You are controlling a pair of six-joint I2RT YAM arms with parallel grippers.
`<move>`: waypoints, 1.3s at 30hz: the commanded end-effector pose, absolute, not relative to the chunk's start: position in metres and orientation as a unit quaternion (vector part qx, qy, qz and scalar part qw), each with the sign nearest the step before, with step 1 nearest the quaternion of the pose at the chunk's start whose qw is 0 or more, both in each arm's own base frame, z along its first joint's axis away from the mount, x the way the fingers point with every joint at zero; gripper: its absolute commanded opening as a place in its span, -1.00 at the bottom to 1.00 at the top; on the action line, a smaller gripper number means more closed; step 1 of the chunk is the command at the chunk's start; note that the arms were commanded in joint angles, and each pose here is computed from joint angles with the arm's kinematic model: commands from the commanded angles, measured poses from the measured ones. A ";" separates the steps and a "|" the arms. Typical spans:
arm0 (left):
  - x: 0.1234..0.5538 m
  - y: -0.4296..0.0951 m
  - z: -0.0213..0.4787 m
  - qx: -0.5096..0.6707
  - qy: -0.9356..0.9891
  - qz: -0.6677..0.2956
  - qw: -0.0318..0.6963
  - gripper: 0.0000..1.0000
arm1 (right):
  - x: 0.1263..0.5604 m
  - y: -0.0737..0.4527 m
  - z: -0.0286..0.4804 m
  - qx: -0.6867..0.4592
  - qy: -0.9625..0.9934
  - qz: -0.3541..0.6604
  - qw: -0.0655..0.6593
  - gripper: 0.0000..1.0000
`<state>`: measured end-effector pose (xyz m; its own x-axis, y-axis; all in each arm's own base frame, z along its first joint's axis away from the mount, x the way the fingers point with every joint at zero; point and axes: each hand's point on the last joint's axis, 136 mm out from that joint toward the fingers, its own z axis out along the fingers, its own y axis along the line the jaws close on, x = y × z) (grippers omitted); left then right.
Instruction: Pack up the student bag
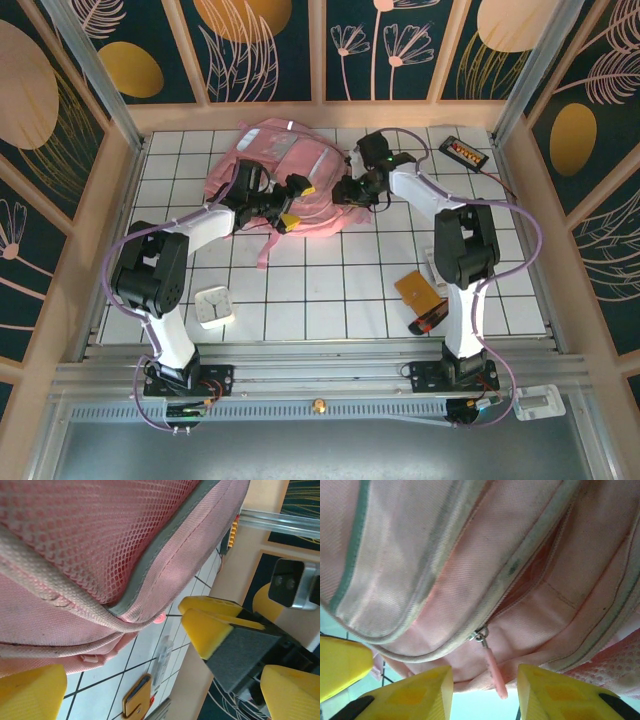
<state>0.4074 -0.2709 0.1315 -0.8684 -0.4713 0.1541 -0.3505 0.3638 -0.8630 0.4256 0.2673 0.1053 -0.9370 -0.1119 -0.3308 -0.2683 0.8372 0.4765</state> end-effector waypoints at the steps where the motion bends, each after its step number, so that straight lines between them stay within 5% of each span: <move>1: 0.401 -0.274 0.126 -0.265 0.813 -0.517 0.029 0.97 | 0.418 0.267 0.092 -0.129 0.955 0.234 0.129 -0.22; 27: 0.401 -0.264 0.118 -0.273 0.812 -0.515 0.021 0.97 | 0.426 0.275 0.060 -0.163 0.971 0.131 0.120 -0.54; 33: 0.403 -0.264 0.119 -0.273 0.812 -0.516 0.022 0.97 | 0.430 0.264 0.060 -0.159 0.975 0.090 0.130 -1.00; 39: 0.411 -0.266 0.128 -0.257 0.820 -0.510 0.032 0.96 | 0.430 0.268 0.092 -0.159 0.969 0.110 0.155 -1.00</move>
<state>0.4085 -0.2636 0.1200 -0.8611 -0.4730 0.1867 -0.3798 0.3542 -0.8545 0.4273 0.2749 0.0680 -0.9119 -0.2785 -0.3015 -0.3441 0.9192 0.1916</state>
